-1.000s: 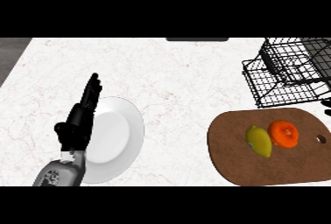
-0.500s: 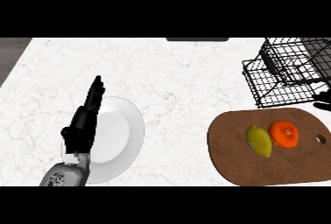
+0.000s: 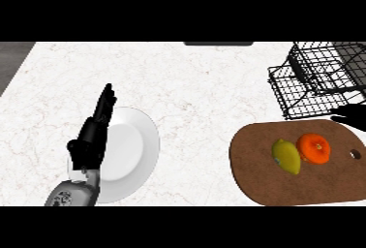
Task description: Pick the squash from the cutting board and place it in the tiered basket
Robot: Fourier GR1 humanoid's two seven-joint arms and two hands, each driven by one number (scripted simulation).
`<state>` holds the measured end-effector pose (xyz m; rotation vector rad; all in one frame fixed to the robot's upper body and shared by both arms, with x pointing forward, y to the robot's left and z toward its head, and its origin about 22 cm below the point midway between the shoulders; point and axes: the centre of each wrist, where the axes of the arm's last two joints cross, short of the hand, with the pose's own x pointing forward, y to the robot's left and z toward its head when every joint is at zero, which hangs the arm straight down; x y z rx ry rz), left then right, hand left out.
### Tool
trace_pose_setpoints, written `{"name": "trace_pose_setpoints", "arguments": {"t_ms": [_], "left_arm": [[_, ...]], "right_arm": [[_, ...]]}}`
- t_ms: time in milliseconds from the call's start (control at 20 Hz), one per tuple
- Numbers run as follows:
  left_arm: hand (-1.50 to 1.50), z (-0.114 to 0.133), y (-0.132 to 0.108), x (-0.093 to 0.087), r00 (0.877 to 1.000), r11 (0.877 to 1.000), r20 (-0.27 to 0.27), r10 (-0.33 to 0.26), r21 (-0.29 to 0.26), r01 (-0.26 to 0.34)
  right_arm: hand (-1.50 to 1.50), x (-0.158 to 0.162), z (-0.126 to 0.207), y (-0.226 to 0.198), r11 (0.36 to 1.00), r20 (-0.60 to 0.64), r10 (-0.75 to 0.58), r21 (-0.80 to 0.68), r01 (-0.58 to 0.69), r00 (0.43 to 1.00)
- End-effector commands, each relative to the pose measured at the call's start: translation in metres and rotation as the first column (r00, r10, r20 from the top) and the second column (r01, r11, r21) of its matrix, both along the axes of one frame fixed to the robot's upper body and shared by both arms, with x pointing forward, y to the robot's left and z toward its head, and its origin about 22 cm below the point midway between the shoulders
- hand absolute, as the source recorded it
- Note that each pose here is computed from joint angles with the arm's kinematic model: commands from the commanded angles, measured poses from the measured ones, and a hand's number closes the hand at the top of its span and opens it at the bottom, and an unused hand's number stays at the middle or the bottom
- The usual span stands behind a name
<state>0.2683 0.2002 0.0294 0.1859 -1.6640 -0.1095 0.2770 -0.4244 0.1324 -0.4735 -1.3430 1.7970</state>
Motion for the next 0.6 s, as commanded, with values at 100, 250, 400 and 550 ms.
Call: {"name": "trace_pose_setpoints", "arguments": {"t_ms": [100,250,400,550], "left_arm": [[0.0,0.015,-0.001,0.0,1.0,1.0,0.015,0.001,-0.007,-0.001],[0.0,0.002,0.005,0.017,1.0,1.0,-0.001,0.014,0.003,-0.014],[0.0,0.002,-0.01,-0.007,1.0,1.0,-0.007,0.004,-0.002,-0.004],[0.0,-0.005,0.002,0.014,1.0,1.0,0.0,0.0,0.012,0.0]], "right_arm": [[-1.5,0.005,-0.012,-0.011,0.997,-0.045,0.064,0.054,-0.061,0.997],[-1.5,0.011,-0.023,-0.007,0.996,-0.057,0.066,0.066,-0.062,0.996],[-1.5,0.007,-0.026,0.011,0.996,-0.073,0.073,0.059,-0.068,0.995],[-1.5,0.02,-0.03,0.015,0.997,-0.092,0.075,0.041,-0.071,0.993]]}}
